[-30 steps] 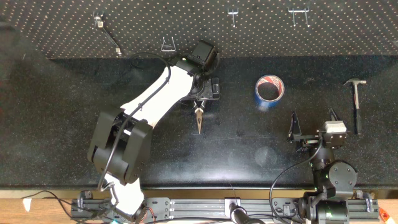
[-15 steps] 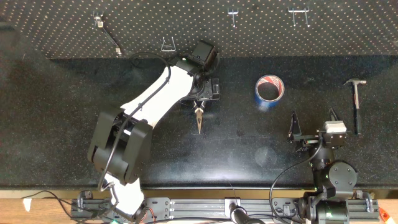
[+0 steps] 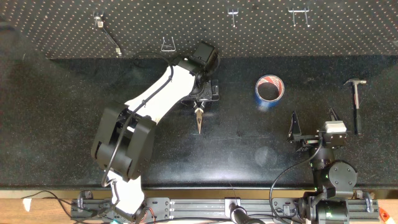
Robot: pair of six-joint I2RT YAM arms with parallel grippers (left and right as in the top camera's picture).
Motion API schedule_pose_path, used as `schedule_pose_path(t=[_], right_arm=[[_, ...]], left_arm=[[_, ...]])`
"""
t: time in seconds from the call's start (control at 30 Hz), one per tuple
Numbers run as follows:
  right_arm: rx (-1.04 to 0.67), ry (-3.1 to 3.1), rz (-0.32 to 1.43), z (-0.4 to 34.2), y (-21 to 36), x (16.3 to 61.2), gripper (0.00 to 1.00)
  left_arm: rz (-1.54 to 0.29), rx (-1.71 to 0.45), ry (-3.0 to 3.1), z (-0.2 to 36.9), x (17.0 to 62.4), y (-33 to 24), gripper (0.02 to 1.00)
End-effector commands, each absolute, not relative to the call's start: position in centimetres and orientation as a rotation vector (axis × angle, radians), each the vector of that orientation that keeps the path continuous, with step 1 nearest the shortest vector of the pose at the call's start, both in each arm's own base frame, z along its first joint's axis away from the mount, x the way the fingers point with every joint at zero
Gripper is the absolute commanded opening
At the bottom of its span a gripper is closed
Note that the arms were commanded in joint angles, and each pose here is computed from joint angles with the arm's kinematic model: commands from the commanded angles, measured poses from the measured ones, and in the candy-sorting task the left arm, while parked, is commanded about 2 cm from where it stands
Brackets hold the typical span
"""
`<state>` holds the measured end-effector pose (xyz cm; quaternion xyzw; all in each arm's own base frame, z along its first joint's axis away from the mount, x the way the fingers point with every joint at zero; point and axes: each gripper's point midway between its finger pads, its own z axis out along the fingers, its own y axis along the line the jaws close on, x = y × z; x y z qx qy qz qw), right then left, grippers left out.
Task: Place Tools Onto Pegboard
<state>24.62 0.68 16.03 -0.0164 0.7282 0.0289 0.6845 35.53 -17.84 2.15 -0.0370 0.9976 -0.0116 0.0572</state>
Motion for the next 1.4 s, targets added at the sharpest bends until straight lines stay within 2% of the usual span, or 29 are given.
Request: schedule_pose_path(t=[0.03,0.93,1.0,1.07,1.13,1.23,1.4], right_arm=[[-0.019,1.632,0.071,15.95,0.55,24.59,0.985],[-0.018,1.632,0.071,15.95,0.55,24.59,0.982],[-0.019,1.632,0.071,15.95,0.55,24.59,0.987],[-0.018,1.632,0.071,15.95,0.55,24.59,0.985],[-0.019,1.632,0.071,15.95,0.55,24.59,0.985],[-0.019,1.632,0.071,15.95,0.55,24.59,0.985],[-0.019,1.632,0.071,15.95,0.55,24.59,0.985]], left_arm=[[-0.029,-0.094,2.993,2.33,36.73,-18.3,0.998],[-0.009,-0.078,3.008,1.74,36.56,-18.13,1.0],[-0.01,-0.078,3.008,1.74,36.55,-18.14,0.895],[-0.01,-0.078,3.008,1.74,36.55,-18.14,0.726],[-0.01,-0.077,3.008,1.74,36.55,-18.14,0.643],[-0.01,-0.078,3.008,1.74,36.55,-18.14,0.568],[-0.01,-0.078,3.009,1.74,36.54,-18.14,0.562]])
